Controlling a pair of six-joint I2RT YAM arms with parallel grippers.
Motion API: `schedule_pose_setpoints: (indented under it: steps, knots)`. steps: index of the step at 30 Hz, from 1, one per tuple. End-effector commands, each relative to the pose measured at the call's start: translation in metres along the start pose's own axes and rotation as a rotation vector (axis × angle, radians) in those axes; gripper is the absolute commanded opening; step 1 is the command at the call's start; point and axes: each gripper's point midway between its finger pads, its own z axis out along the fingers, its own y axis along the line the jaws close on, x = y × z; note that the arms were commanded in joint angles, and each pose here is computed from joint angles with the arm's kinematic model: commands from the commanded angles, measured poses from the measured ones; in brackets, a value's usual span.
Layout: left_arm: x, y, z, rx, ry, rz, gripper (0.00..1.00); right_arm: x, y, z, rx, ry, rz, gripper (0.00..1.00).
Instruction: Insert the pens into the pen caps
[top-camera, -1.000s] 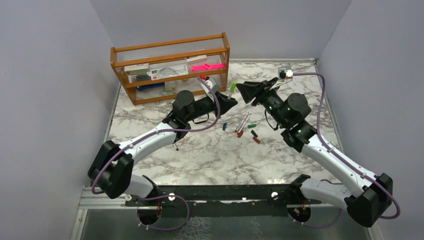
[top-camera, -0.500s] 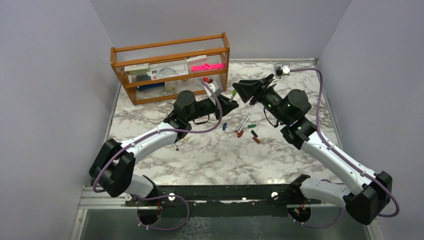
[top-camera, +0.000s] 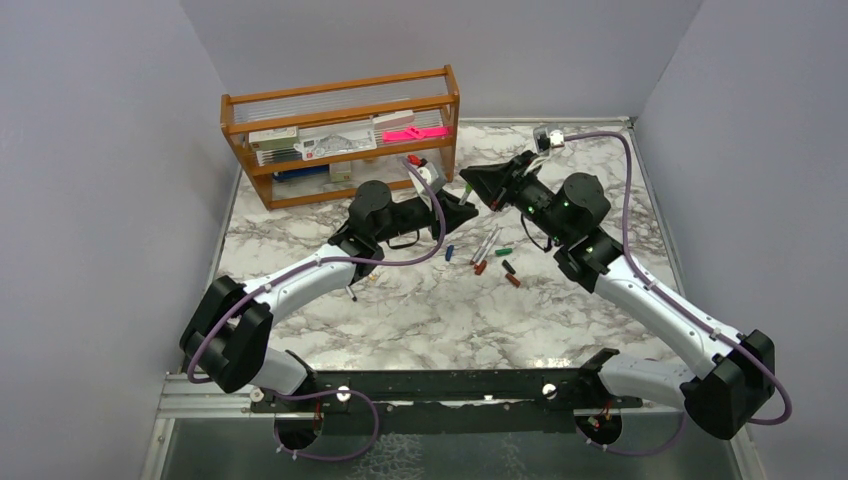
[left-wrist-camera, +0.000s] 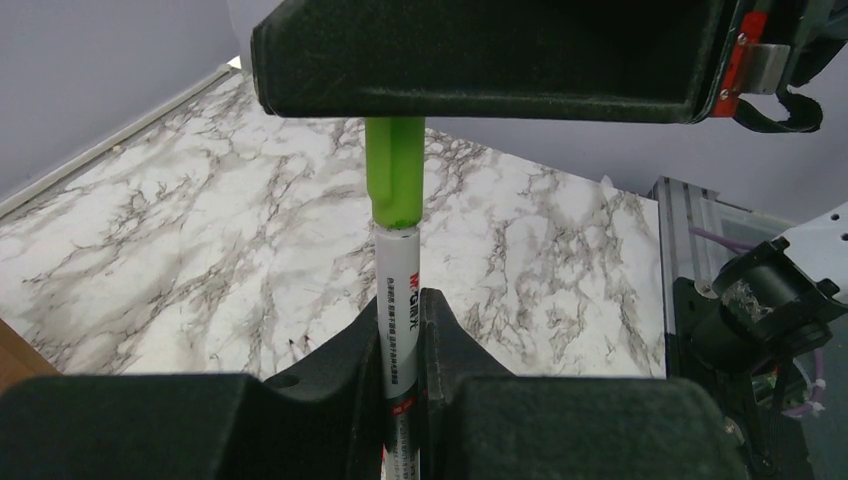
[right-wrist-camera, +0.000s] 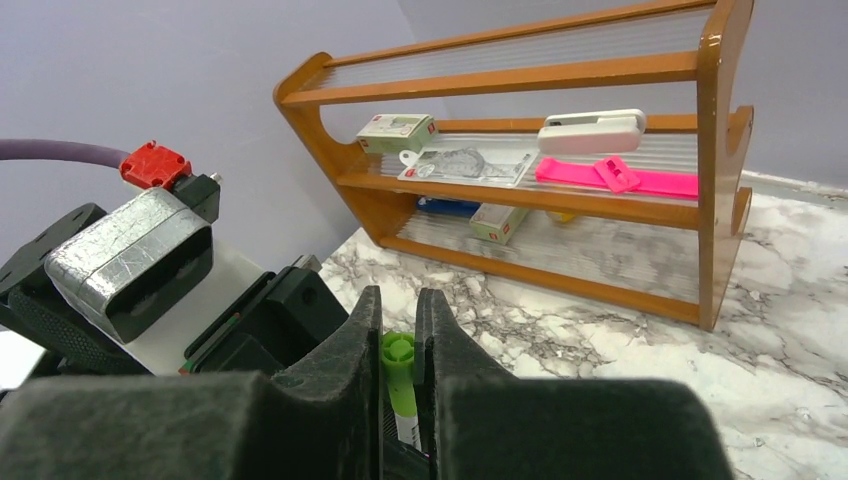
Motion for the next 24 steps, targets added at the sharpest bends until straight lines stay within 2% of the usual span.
schedule_pose_setpoints:
  steps: [1,4,13,24]
  knots:
    - [-0.029,-0.001,0.003,-0.012,-0.066,-0.004,0.0,0.001,0.01,0.0,-0.05,0.007,-0.005,0.01]
    - [-0.043,-0.005,0.007,0.008,-0.091,-0.002,0.0,0.016,0.006,-0.002,-0.043,0.056,-0.001,0.01]
    - [-0.102,-0.01,0.022,0.061,-0.188,0.137,0.0,0.065,0.002,-0.018,-0.066,0.219,0.012,0.01]
    - [-0.151,-0.02,0.034,0.139,-0.275,0.296,0.0,0.111,-0.012,-0.025,-0.036,0.375,0.038,0.01]
